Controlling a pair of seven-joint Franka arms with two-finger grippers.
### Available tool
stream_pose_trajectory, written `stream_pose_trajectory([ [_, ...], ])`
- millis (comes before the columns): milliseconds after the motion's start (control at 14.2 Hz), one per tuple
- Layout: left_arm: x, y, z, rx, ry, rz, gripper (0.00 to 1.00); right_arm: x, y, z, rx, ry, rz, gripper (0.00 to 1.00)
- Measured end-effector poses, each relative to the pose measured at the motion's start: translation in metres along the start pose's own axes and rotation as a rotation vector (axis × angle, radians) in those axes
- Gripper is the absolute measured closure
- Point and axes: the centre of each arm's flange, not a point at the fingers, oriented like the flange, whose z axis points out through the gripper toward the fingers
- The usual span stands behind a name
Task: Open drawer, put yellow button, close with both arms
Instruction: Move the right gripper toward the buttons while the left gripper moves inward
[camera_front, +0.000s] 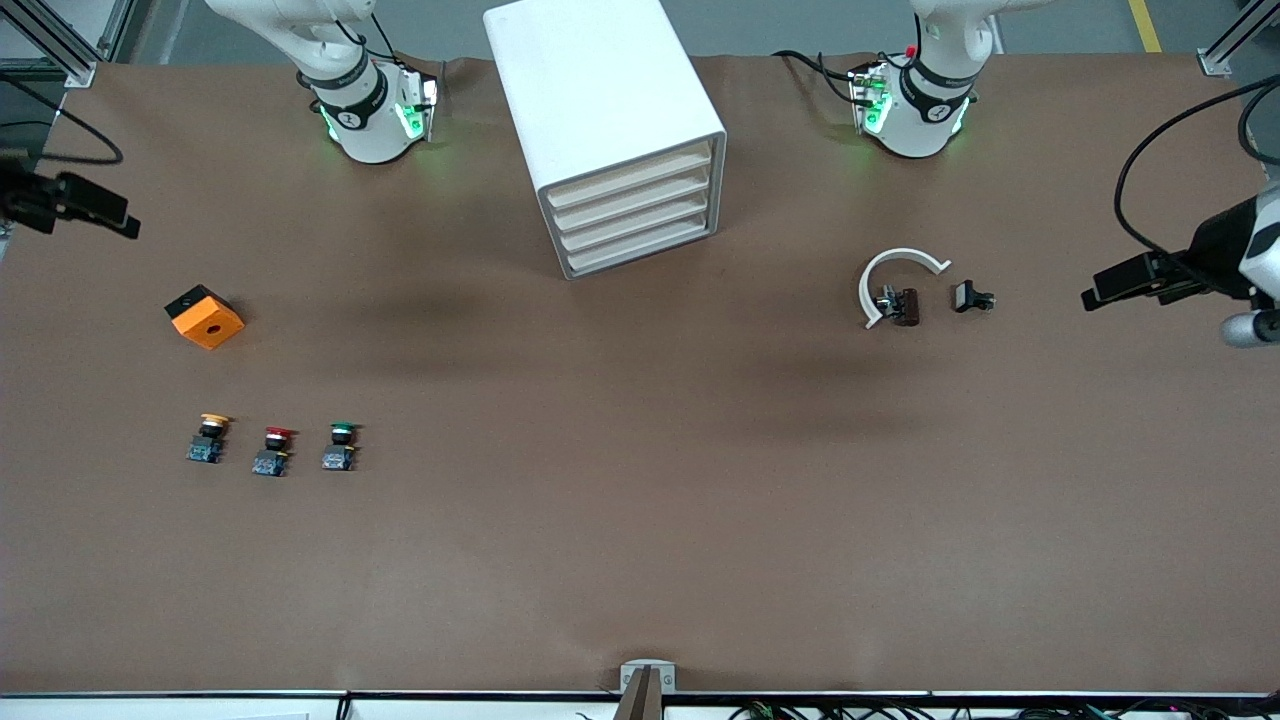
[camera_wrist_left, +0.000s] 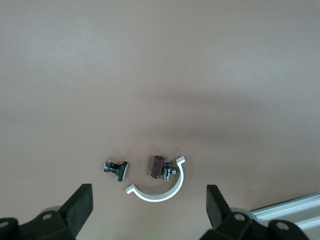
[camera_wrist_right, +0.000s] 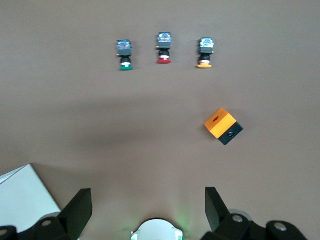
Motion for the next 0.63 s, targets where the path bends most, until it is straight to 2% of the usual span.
stream_pose_trajectory([
  [141,0.012,0.004,0.027,-0.007,-0.051,0.005,0.0,0.015,0.01,0.015,-0.025,-0.009,-0.012,0.0],
  [422,0.029,0.032,0.08,-0.031,-0.147,-0.019,0.0,0.05,0.039,0.058,-0.022,-0.046,0.016,0.0],
  [492,0.031,0.041,0.092,-0.048,-0.171,-0.031,0.0,0.057,0.046,0.066,-0.021,-0.042,0.025,0.0],
  [633,0.035,0.053,0.112,-0.059,-0.208,-0.07,0.0,0.075,0.053,0.082,-0.025,0.002,0.034,0.0],
])
